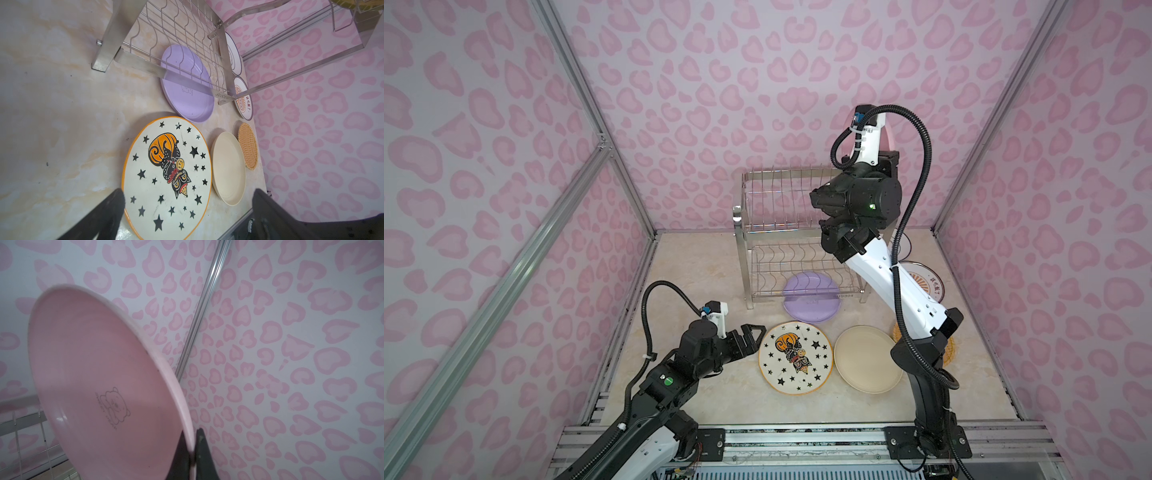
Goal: Load the plates into the dish rack
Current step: 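Lower the pink plate upright into the top rack slots with the right gripper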
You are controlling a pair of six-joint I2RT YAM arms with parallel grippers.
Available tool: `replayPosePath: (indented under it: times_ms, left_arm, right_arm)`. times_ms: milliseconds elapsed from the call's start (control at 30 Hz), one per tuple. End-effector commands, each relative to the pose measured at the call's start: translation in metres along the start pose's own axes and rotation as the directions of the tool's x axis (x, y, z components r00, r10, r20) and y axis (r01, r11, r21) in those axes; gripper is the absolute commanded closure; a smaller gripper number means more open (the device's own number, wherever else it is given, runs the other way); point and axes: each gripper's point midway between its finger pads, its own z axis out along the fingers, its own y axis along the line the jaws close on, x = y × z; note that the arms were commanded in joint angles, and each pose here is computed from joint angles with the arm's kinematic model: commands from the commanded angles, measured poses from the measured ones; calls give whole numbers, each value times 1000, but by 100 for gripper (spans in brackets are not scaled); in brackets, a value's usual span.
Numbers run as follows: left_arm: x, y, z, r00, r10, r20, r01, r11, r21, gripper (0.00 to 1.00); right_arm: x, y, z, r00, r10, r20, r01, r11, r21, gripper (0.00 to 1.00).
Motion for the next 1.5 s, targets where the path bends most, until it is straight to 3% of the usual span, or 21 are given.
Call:
replayPosePath:
  times_ms: [0,333,900,1467]
  left_arm:
    - [-9,-2,-1,998,-7,62,5,1000,24,3]
    - [-6,9,2,995,-6,100,3,1000,26,3]
    - [-1,17,2,996,16,92,-17,1000,6,3]
    - [1,18,7,996,26,85,-27,1000,8,3]
  right_arm:
    - [36,1,-5,982,18,-186,-14,1000,20,100]
    - [56,21,1,972,-60,-227,70,997,39,100]
    - [81,35,24,959,-69,-276,84,996,43,100]
    - [82,36,12,958,-106,-267,110,994,0,100]
